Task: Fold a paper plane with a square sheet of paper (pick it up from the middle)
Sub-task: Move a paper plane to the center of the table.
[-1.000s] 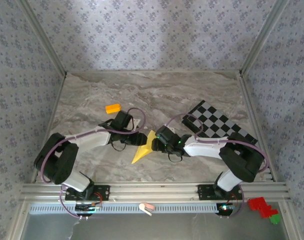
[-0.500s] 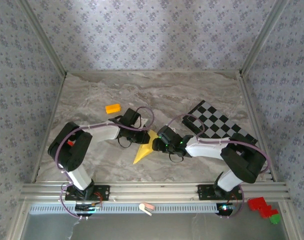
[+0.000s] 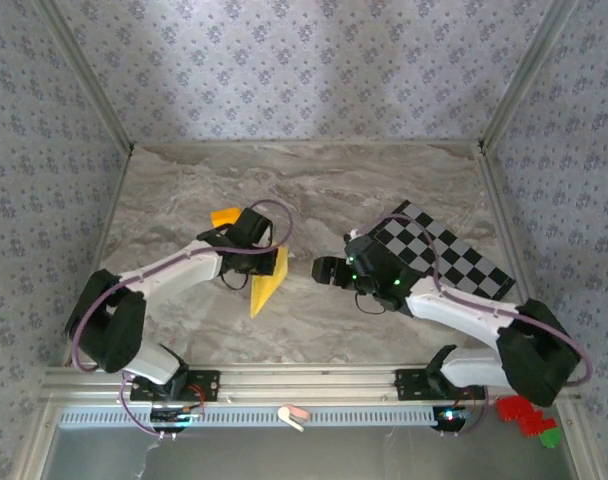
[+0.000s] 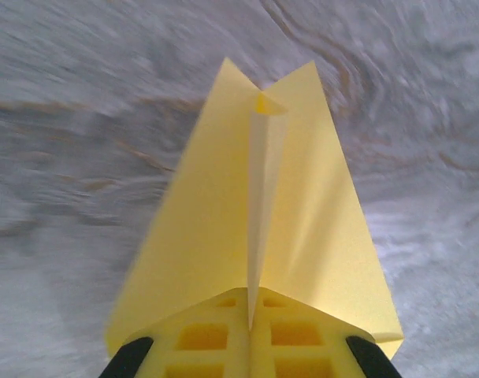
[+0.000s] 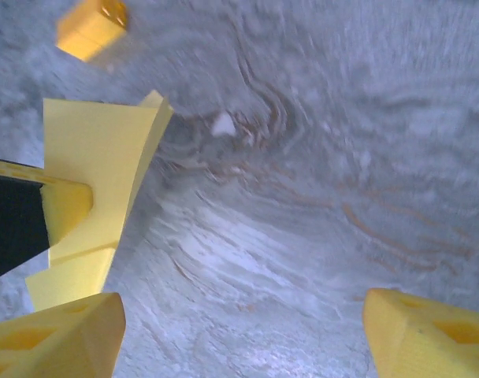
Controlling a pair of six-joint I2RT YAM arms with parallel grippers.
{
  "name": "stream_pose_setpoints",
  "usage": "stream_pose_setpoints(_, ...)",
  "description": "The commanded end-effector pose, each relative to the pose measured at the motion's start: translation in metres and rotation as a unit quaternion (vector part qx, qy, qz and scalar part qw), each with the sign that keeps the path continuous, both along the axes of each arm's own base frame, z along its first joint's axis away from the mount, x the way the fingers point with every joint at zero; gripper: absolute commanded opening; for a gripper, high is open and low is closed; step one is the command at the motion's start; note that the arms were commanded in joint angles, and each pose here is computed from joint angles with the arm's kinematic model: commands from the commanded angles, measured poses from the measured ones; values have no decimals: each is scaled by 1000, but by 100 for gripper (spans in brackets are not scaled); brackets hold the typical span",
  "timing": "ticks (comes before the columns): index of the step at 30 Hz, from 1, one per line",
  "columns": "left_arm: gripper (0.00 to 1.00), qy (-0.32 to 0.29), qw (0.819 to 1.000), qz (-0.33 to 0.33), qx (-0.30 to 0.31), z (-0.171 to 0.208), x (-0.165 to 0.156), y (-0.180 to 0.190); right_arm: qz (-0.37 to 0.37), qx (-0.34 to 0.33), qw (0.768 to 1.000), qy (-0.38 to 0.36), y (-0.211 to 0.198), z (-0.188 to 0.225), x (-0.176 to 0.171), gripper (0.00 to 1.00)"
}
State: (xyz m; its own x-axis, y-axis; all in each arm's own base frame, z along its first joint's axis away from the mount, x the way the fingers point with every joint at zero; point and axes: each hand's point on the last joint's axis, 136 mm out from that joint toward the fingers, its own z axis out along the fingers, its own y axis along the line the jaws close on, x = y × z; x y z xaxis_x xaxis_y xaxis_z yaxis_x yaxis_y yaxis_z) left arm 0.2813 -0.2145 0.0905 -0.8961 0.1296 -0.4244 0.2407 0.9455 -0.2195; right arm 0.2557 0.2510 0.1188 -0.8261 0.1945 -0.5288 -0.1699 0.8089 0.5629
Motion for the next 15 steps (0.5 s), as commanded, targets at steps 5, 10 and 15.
stream_pose_setpoints(5, 0, -18, 993, 85, 81, 9, 18, 37, 3, -29, 999, -14, -28, 12, 9, 81)
stream_pose_setpoints(10, 1, -12, 992, 100, 79, 1, 27, 27, 2, -25, 1000, -11, -36, 12, 13, 82)
stream_pose_setpoints(15, 3, -9, 990, 106, 91, -10, 39, 15, 7, -26, 1000, -4, -38, 7, 15, 82)
